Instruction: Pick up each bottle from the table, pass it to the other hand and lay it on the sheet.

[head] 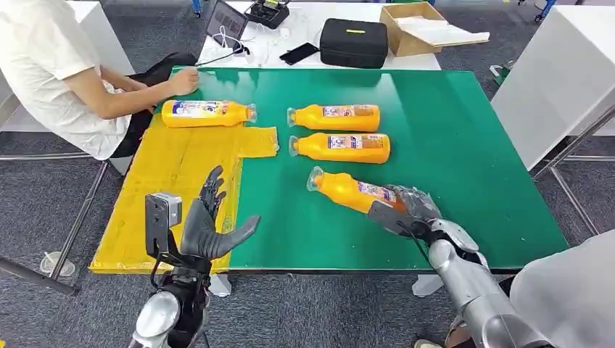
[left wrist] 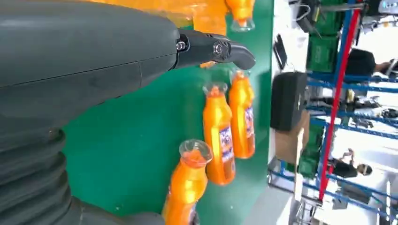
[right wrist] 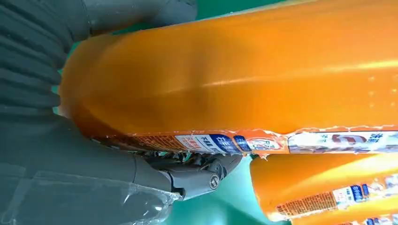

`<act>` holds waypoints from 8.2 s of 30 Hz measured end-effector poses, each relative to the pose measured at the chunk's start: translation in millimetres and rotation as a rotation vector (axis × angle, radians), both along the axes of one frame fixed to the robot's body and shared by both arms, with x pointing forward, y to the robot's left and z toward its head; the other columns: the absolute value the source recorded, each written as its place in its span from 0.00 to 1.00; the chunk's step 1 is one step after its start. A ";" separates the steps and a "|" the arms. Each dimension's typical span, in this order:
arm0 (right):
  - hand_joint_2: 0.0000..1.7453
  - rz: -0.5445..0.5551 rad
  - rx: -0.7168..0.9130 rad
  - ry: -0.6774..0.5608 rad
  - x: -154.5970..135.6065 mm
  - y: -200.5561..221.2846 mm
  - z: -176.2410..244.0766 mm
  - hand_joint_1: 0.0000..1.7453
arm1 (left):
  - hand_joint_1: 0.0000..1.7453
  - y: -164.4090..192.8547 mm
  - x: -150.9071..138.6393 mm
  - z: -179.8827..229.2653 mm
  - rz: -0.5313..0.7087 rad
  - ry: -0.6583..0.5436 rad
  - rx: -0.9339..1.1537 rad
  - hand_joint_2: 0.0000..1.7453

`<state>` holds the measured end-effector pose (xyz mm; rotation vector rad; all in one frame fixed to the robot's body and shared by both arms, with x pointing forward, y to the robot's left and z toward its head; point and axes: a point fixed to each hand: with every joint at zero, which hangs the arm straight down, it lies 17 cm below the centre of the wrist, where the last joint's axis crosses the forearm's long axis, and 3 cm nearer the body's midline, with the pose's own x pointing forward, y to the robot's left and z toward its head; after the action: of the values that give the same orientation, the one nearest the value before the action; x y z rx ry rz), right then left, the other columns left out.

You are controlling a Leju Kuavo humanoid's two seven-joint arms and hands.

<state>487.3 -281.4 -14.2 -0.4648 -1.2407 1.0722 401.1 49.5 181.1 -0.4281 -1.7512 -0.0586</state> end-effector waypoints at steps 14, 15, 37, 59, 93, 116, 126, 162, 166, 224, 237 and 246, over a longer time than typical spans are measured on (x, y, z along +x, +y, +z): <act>1.00 0.158 0.813 -0.170 -44.4 148.1 95.5 1.00 | 0.00 -82.6 -71.1 -91.3 -0.366 0.276 -0.120 1.00; 1.00 0.172 0.831 -0.169 -47.9 153.9 98.6 1.00 | 0.00 -86.2 -73.0 -91.8 -0.383 0.280 -0.115 1.00; 1.00 0.289 0.910 -0.156 -71.7 217.8 119.4 1.00 | 0.00 -86.8 -45.7 -60.5 -0.341 0.211 -0.150 1.00; 1.00 0.266 0.782 -0.181 -81.7 226.5 97.8 1.00 | 0.00 -67.8 -25.1 -3.6 -0.124 0.003 -0.099 1.00; 1.00 0.221 0.617 -0.252 -65.5 231.7 93.2 1.00 | 1.00 -65.1 -2.3 -24.3 -0.138 0.183 -0.227 1.00; 0.00 -0.074 0.441 -0.793 -56.7 145.0 147.5 0.00 | 1.00 -13.8 -2.7 10.2 0.085 -0.037 -0.121 1.00; 0.00 -0.285 0.410 -0.920 -61.7 72.4 168.9 0.00 | 1.00 68.0 5.2 62.8 0.461 -0.425 0.259 1.00; 0.00 -0.322 0.606 -0.958 -65.0 81.9 200.7 0.00 | 1.00 57.4 124.1 -125.6 0.005 -0.356 1.613 1.00; 0.00 -0.319 0.646 -0.942 -62.9 86.0 200.0 0.00 | 1.00 53.5 119.8 -143.9 -0.088 -0.283 1.599 1.00; 0.00 -0.243 0.644 -0.875 -58.2 105.0 181.4 0.00 | 0.00 2.1 88.4 -107.8 -0.049 -0.281 1.027 1.00; 0.00 -0.279 0.601 -0.882 -70.4 86.8 172.1 0.00 | 0.00 -20.4 34.2 -50.7 0.074 -0.391 0.789 1.00; 1.00 -0.244 0.565 -0.892 -71.3 92.5 173.3 0.00 | 0.00 -0.1 34.4 -18.1 0.201 -0.386 0.616 1.00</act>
<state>416.1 -188.9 159.1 -0.6544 -2.1150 0.2353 435.5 49.3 163.1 0.2259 -2.0282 -0.5503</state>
